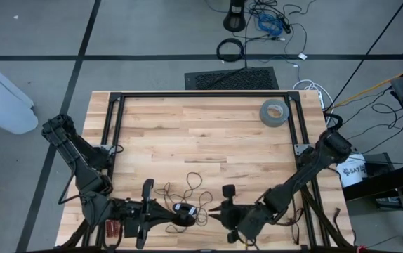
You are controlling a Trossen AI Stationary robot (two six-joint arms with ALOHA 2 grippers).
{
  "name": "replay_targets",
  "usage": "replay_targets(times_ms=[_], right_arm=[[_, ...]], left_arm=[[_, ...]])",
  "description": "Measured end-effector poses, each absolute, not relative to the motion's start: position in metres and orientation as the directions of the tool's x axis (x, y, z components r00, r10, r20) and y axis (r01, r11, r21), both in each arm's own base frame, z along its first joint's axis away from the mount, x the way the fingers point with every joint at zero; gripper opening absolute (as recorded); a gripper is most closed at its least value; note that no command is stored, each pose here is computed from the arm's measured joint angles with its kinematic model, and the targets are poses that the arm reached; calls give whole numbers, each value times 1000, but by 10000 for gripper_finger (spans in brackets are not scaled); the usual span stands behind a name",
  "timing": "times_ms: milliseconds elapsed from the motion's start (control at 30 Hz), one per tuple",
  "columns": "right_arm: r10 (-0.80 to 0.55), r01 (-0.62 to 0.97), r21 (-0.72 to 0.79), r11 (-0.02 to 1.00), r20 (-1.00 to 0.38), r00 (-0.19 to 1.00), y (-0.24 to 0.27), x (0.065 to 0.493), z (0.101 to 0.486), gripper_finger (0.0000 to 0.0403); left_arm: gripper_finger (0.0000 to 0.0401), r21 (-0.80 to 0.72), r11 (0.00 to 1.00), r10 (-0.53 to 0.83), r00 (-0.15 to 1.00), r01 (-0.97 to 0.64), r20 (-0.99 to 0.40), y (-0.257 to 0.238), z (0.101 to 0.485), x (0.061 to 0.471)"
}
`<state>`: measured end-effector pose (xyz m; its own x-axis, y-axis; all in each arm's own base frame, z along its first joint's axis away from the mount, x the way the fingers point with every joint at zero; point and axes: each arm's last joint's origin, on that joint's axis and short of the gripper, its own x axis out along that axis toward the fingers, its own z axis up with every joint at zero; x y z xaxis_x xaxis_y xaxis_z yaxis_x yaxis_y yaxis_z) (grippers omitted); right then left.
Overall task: Coil cords
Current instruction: Coil the black wire onto the spool
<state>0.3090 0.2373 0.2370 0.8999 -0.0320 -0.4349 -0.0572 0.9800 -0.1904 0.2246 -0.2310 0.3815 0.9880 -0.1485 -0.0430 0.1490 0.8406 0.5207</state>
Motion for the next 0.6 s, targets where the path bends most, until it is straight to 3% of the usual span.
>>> replay_targets(times_ms=[300,433,600], right_arm=[[119,-117,-90,989,26,993,215,285,202,53],[235,-227,-77,971,109,966,210,283,204,71],[258,-255,-42,966,115,959,211,293,208,128]], left_arm=[[2,537,831,-144,989,145,-44,-231,381,225],[2,540,829,-144,989,146,-46,-231,381,225],[2,539,829,-148,988,150,-46,-231,381,225]])
